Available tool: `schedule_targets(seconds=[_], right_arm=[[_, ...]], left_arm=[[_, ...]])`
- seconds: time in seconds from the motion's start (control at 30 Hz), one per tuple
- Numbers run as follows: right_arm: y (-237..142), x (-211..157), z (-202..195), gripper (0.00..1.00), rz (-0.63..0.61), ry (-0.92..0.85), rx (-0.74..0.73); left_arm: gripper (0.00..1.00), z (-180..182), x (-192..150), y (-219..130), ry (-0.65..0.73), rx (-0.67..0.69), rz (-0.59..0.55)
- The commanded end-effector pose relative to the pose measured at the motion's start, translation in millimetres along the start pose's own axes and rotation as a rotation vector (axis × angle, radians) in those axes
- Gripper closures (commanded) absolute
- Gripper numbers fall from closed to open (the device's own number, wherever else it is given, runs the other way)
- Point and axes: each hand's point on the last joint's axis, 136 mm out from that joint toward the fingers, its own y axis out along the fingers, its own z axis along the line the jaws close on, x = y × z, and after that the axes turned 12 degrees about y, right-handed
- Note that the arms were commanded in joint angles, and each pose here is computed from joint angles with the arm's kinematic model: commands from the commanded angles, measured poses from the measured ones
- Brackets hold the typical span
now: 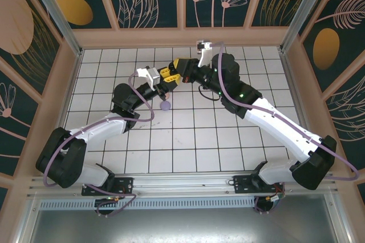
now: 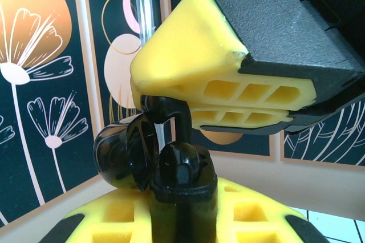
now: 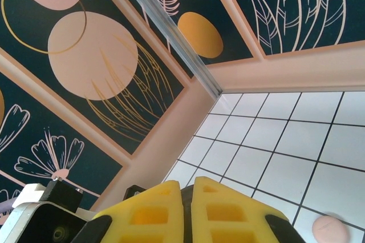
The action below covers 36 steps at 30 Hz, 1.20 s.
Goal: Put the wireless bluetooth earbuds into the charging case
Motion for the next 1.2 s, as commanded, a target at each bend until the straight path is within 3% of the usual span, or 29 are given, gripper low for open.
schedule_targets(seconds=[0.0,0.53,1.17], right_arm=[[-0.1,-22.9,-6.3,0.92,0.064,0.015,-0.022],[17.8,-52.3,-33.7,0.93,0.152,-0.002,-0.137],[23.3,-43.3,-23.1,0.93,0.159,0.006,-0.144]], left_arm=[[1.0,0.6,28.0,3.4,0.044,-0.009,-0.082],[1.0,1.2,26.7,4.1,0.043,-0.008,-0.071],[1.0,-5.5,24.8,1.4,0.073,-0.038,-0.055]])
